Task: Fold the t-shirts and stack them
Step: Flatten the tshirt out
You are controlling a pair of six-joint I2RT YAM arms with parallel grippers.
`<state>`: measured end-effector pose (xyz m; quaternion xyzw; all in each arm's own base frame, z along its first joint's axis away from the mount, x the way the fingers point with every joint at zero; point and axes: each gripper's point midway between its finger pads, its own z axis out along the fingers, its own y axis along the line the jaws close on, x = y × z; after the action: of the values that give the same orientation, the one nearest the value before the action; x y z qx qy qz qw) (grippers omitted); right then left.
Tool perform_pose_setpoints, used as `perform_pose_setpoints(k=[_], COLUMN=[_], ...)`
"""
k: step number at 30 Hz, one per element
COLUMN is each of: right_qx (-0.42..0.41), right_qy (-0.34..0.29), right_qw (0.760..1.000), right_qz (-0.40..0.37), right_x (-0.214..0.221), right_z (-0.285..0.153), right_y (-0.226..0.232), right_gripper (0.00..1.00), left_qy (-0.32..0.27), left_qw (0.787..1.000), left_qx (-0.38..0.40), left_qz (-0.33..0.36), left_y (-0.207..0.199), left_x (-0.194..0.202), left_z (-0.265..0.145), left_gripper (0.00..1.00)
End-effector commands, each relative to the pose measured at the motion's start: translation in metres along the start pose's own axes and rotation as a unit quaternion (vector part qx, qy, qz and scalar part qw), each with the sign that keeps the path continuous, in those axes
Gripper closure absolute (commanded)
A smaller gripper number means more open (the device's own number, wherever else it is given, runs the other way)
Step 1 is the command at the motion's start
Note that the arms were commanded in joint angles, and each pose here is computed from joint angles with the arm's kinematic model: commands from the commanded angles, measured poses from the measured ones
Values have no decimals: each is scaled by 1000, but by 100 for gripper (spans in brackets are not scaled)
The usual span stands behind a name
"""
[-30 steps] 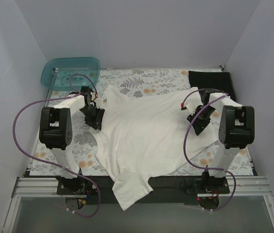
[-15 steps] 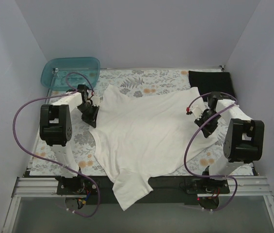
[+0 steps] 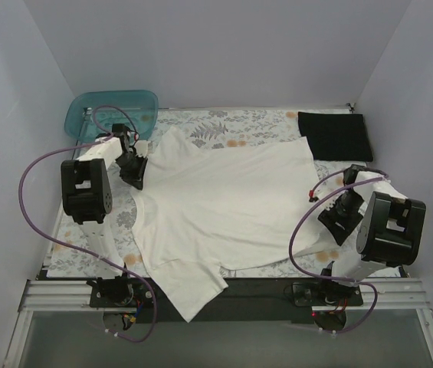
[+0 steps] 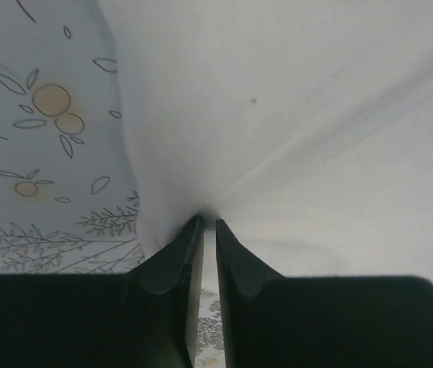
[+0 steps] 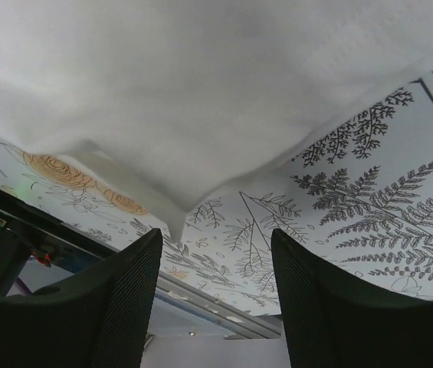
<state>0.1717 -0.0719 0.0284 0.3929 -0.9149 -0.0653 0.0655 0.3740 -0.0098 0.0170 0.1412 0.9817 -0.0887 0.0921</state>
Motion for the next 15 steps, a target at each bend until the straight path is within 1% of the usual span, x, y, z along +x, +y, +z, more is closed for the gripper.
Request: perform_pose_setpoints(k=[1,2,3,4,5,7,9,10,11,13,14,15], right_qx=[7,12,20,0,12,-3,-15,-22,-27,-50,-46,-54], right_qy=[-20,-38,-51,-68,-89,-116,-118,-110,-107,-95,-92,-82], right_qw=[998,997,996,995,993,991,991,992,992,993,994,995], right_qz=[-66,-68,-73,-73,-73,-71,-69,-64,-62,-47,-40,-30], right_x=[-2,-9,-14,-19,-29,-40,-43,-45,-46,-46,-46,-44], right_z=[-19,-29,-37,-43,-58,-65,-67,-64,-61,-50,-46,-38], right_y=[3,0,-1,7,0,6,12,17,20,31,28,30], right_gripper=[34,35,36,42,45,48,51,54,54,53,52,51], left_qy=[-35,-50,-60,-64,-75,-79,-83,-84,-81,-68,-67,-53], left_qw=[999,998,997,997,996,996,994,993,993,992,992,992], left_qx=[-28,-25,-15,3,7,23,41,50,57,65,64,63], left_qz=[25,29,35,39,40,47,52,60,64,85,91,95], left_y=[15,11,5,-3,-7,-16,-29,-35,-41,-60,-63,-69], left_x=[-23,-28,-31,-31,-33,-30,-24,-22,-18,-6,-4,5], left_z=[-13,-26,-34,-42,-53,-63,-72,-74,-74,-68,-66,-59], left_gripper=[84,76,73,71,70,69,69,69,68,68,67,67])
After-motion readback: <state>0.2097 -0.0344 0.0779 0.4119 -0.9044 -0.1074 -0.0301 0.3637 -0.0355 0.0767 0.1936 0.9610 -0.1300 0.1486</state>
